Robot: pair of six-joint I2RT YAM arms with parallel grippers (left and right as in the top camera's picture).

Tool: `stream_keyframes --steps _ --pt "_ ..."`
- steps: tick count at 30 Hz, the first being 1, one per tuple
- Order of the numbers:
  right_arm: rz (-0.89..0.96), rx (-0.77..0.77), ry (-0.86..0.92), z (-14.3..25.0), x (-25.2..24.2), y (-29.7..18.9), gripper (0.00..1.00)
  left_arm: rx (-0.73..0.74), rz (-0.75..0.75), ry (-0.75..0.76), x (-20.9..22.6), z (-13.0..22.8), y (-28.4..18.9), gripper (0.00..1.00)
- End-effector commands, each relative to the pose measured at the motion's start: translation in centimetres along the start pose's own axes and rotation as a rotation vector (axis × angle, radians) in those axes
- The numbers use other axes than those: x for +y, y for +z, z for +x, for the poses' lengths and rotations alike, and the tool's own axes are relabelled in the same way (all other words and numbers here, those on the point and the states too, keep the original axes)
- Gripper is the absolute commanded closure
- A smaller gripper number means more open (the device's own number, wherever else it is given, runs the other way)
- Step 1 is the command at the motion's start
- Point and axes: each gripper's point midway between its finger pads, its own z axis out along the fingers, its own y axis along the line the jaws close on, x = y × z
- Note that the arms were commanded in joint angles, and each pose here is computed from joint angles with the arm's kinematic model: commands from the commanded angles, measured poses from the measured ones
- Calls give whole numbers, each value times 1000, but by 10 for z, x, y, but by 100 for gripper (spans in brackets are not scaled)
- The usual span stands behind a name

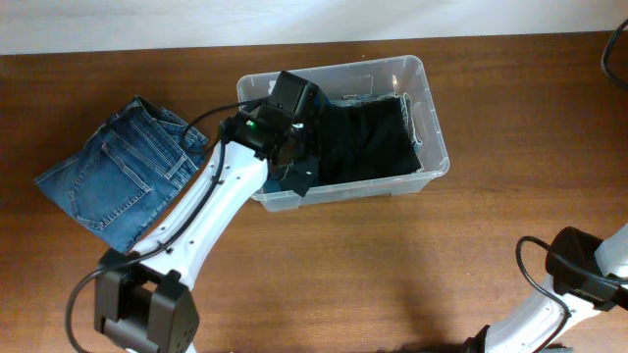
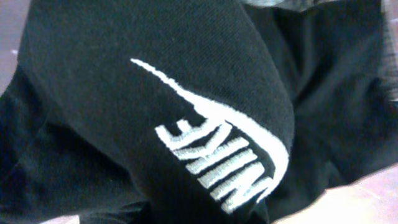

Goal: Pack container
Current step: 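Lower the black Nike item into the bin's left side with the left gripper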

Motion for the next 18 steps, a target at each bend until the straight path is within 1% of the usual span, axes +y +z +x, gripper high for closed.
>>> stream_keyframes --steps 1,8,12,13,14,15,17,18 --pt "9 9 1 2 -2 1 2 -3 -67 -9 10 -2 10 99" --pt "9 9 1 2 -2 1 2 44 -140 0 22 9 34 99" --pt "9 9 1 2 -2 1 2 57 -147 15 24 11 40 98" --pt "9 9 1 2 -2 1 2 56 -146 26 24 11 40 92" --pt "9 9 1 2 -2 1 2 56 -146 30 24 11 40 82" --pt "9 9 1 2 -2 1 2 56 -146 30 24 11 40 69" --pt "9 9 1 2 -2 1 2 57 -146 30 24 11 40 56" --pt "9 9 1 2 -2 1 2 56 -146 30 24 11 40 39"
